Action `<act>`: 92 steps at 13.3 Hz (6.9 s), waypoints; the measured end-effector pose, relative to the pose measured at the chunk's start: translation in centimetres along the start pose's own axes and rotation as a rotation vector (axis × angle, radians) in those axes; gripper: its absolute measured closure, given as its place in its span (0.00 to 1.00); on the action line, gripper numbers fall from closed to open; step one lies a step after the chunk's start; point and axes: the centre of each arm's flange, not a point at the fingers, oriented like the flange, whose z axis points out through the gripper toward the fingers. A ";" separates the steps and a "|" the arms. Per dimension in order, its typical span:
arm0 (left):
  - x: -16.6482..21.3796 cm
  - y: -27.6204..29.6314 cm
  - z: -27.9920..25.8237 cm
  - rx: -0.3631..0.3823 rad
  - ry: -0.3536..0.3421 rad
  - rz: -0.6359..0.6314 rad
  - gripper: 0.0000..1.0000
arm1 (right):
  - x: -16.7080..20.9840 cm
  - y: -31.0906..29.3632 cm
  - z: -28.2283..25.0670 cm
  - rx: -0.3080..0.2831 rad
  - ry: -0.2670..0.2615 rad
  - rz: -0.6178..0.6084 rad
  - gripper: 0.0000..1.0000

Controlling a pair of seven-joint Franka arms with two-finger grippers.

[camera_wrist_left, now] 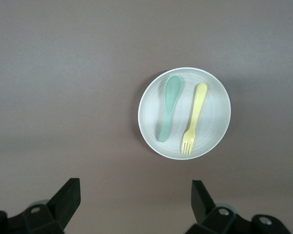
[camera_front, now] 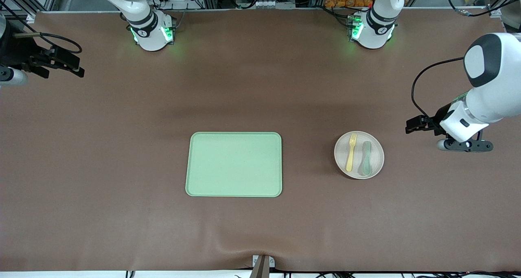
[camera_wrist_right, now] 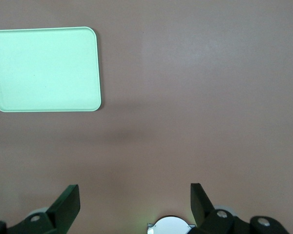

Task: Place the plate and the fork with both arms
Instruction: 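Move the left gripper down to the rim of the white plate, then close the left gripper on the plate rim, then slide the plate with the left gripper onto the green tray, then release the plate and raise the left gripper while the right gripper approaches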

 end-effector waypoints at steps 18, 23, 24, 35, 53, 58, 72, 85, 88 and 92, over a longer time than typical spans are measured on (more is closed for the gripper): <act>3.8 -4.1 13.7 -0.107 -0.020 0.075 0.00 | -0.1 0.0 0.1 0.001 -0.006 0.000 0.00; 3.7 -4.8 18.5 -0.107 0.016 0.059 0.11 | -0.1 0.0 0.1 0.001 -0.007 0.000 0.00; 3.7 -4.2 18.8 -0.128 0.023 0.047 0.11 | -0.1 0.0 0.1 0.001 -0.007 0.000 0.00; 2.5 -3.1 24.0 -0.138 0.050 0.022 0.35 | -0.1 0.0 0.1 0.001 -0.010 0.000 0.00; 2.6 -2.5 24.8 -0.142 0.046 0.051 0.95 | -0.1 0.0 0.1 0.000 -0.013 0.000 0.00; 3.5 -1.4 23.8 -0.151 0.070 0.072 0.95 | -0.1 0.0 0.1 0.000 -0.013 0.000 0.00; 8.5 12.1 13.6 -0.252 0.151 0.138 0.95 | -0.1 0.0 0.2 0.000 -0.014 0.000 0.00; 5.0 33.2 18.4 -0.299 0.057 0.094 0.95 | -0.2 -0.1 0.2 0.000 -0.023 -0.001 0.00; 4.8 34.9 21.0 -0.304 0.063 0.070 0.95 | -0.2 -0.2 0.3 -0.001 -0.025 -0.004 0.00; 4.1 37.4 24.3 -0.317 0.061 -0.034 0.95 | 0.5 -0.2 1.2 -0.001 -0.042 -0.004 0.00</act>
